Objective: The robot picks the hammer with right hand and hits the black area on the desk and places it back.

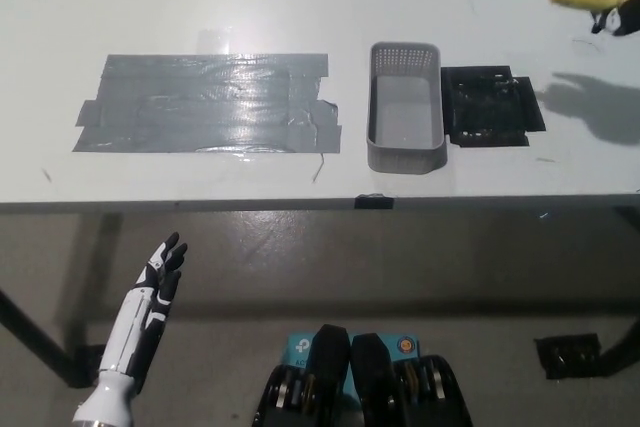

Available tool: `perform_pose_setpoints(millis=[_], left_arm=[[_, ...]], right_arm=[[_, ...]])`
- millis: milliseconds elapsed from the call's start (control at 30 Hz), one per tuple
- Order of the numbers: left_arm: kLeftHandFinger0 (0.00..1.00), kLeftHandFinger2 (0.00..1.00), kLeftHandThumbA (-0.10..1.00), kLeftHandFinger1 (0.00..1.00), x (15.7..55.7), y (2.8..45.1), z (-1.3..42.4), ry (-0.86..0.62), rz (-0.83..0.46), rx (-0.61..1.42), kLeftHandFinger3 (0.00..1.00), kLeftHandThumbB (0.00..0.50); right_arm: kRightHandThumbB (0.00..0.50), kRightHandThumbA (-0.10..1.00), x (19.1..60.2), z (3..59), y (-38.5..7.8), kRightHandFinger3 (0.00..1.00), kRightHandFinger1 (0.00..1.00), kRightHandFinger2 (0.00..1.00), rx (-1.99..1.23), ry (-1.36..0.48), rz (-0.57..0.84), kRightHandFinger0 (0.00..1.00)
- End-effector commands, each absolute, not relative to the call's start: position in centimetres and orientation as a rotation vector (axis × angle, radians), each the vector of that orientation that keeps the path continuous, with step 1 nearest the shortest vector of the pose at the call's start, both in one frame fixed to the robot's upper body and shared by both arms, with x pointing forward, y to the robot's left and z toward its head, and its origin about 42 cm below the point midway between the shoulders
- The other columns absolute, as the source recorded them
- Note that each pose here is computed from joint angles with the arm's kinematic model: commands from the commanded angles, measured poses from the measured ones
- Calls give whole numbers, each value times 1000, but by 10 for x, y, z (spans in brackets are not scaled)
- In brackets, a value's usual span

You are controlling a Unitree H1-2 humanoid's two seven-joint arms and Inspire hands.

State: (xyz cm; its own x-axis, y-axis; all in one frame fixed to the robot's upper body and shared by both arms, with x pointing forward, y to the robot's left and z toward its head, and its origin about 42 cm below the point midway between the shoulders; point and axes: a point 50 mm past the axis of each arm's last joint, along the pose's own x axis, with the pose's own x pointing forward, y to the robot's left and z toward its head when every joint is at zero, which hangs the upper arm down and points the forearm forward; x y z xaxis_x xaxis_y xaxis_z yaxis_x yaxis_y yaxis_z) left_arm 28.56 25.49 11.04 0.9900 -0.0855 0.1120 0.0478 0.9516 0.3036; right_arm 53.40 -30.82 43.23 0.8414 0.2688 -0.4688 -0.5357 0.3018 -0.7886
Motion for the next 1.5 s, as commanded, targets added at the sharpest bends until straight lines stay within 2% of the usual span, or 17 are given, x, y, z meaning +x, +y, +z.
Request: perform_pose_setpoints(millis=[0, 33, 133, 233, 300, 400, 467, 767, 867, 933, 1033, 1133, 1167, 1200, 1233, 1333, 1467], left_arm=[[1000, 1000, 1000, 1000, 290, 259, 127, -205, -71, 329, 1000, 29], [1000, 1000, 1000, 1000, 290, 259, 128, -207, -70, 331, 1000, 29], [1000, 1000, 1000, 1000, 291, 259, 128, -206, -72, 330, 1000, 26], [1000, 1000, 1000, 1000, 290, 258, 127, -199, -71, 329, 1000, 40], [1000, 997, 1000, 1000, 290, 259, 127, -201, -70, 333, 1000, 40], [1000, 994, 1000, 1000, 291, 259, 127, -201, -68, 330, 1000, 40], [1000, 988, 1000, 1000, 291, 259, 127, -205, -68, 330, 1000, 34], [1000, 1000, 1000, 1000, 289, 259, 127, -192, -67, 335, 1000, 49], [1000, 1000, 1000, 1000, 290, 259, 127, -197, -68, 331, 1000, 41], [1000, 1000, 1000, 1000, 290, 258, 128, -197, -69, 332, 1000, 40], [1000, 1000, 1000, 1000, 291, 258, 130, -198, -68, 331, 1000, 47], [1000, 1000, 1000, 1000, 292, 259, 131, -210, -66, 334, 1000, 43], [1000, 1000, 1000, 1000, 292, 259, 131, -209, -65, 335, 1000, 42], [1000, 1000, 1000, 1000, 292, 259, 131, -208, -65, 336, 1000, 43], [1000, 1000, 1000, 1000, 293, 259, 131, -210, -65, 336, 1000, 43], [1000, 1000, 1000, 1000, 293, 258, 131, -211, -67, 335, 1000, 37], [1000, 1000, 1000, 1000, 291, 259, 131, -209, -69, 339, 1000, 33]], right_arm=[[119, -100, 532, 470, -312, 1000, 768, 1000, -1200, 230, 525, 157], [134, -100, 532, 468, -312, 1000, 778, 1000, -1201, 256, 524, 184], [148, -100, 533, 464, -313, 1000, 562, 922, -1181, 289, 531, 39], [125, -100, 534, 460, -314, 1000, 547, 895, -1190, 306, 528, 0], [125, -100, 535, 457, -314, 922, 505, 849, -1247, 310, 525, 0], [132, -100, 534, 455, -315, 672, 419, 785, -1268, 309, 525, 0], [123, -100, 535, 454, -317, 645, 421, 793, -1255, 318, 528, 0], [115, -100, 535, 453, -318, 700, 356, 769, -1283, 342, 520, 0], [124, -100, 534, 455, -318, 697, 369, 776, -1282, 333, 516, 0], [115, -100, 533, 459, -317, 815, 458, 872, -1274, 331, 522, 0], [115, -100, 533, 471, -318, 1000, 560, 923, -1275, 317, 527, 0], [108, -100, 528, 502, -323, 1000, 606, 993, -1222, 257, 481, 35], [112, -100, 527, 510, -325, 1000, 712, 1000, -1220, 243, 468, 167], [105, -100, 527, 520, -328, 1000, 767, 1000, -1223, 224, 451, 215], [123, -100, 526, 534, -334, 921, 794, 1000, -1161, 207, 437, 223], [165, -100, 522, 563, -352, 610, 537, 904, -1039, 156, 375, 3], [177, -100, 528, 561, -367, 630, 593, 970, -1006, 164, 348, 21]])
